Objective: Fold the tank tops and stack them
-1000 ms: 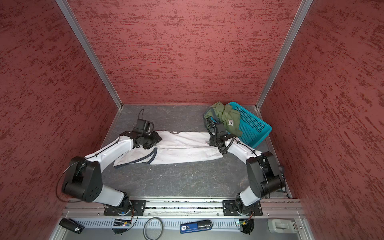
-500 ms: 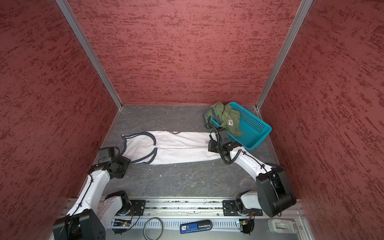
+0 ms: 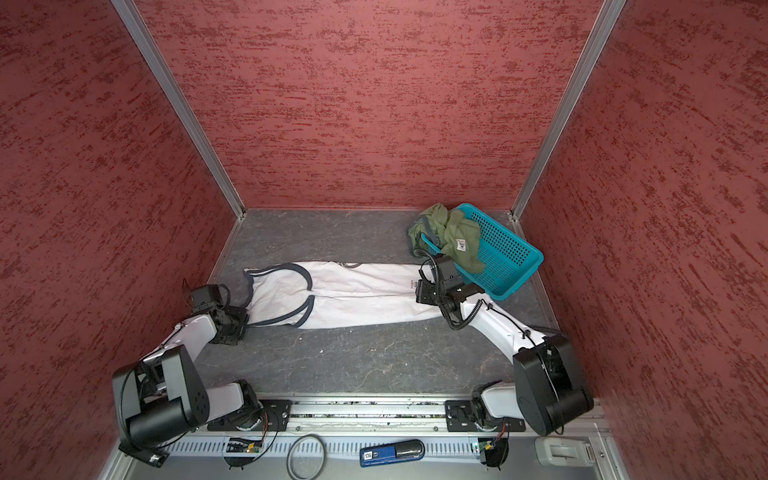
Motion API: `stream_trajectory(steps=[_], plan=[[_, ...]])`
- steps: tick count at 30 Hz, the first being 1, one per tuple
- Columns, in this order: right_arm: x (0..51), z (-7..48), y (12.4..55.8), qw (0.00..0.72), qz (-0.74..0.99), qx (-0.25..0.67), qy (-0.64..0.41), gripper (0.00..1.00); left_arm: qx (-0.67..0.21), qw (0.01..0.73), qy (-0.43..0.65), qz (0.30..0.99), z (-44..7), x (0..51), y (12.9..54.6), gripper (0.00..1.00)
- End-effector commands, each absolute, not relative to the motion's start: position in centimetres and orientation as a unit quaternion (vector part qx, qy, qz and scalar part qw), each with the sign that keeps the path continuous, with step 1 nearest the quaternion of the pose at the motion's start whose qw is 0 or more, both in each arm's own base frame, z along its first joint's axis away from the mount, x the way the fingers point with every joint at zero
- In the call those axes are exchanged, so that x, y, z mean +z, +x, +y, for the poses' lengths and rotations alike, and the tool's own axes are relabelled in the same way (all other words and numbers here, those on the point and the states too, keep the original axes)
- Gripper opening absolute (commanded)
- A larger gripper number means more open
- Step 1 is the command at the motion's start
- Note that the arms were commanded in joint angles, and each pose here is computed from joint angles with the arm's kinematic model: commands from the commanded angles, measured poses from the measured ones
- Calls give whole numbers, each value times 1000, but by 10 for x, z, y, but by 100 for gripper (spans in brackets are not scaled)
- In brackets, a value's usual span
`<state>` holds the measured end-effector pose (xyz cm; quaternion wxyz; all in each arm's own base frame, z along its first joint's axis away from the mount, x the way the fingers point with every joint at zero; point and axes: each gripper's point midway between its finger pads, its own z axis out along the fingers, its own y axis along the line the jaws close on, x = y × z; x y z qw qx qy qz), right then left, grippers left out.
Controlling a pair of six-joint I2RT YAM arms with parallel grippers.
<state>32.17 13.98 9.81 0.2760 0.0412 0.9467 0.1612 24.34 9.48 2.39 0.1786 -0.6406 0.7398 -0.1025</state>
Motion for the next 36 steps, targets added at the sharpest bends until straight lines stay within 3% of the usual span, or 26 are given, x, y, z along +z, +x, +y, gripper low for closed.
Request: stream_trajectory(steps=[1, 6, 16, 29, 36], plan=[[100, 143, 322, 272, 947, 166, 42, 63, -94, 207, -630, 742, 105, 40, 260, 22], [101, 145, 325, 269, 947, 171, 49, 63, -73, 202, -613, 760, 106, 52, 274, 10], [112, 149, 327, 272, 944, 181, 51, 63, -70, 170, -585, 790, 104, 45, 316, 4], [115, 162, 317, 274, 940, 200, 34, 63, -14, 114, -565, 817, 121, 19, 337, 32], [113, 164, 316, 274, 940, 201, 28, 63, -7, 108, -554, 825, 122, 21, 338, 35]])
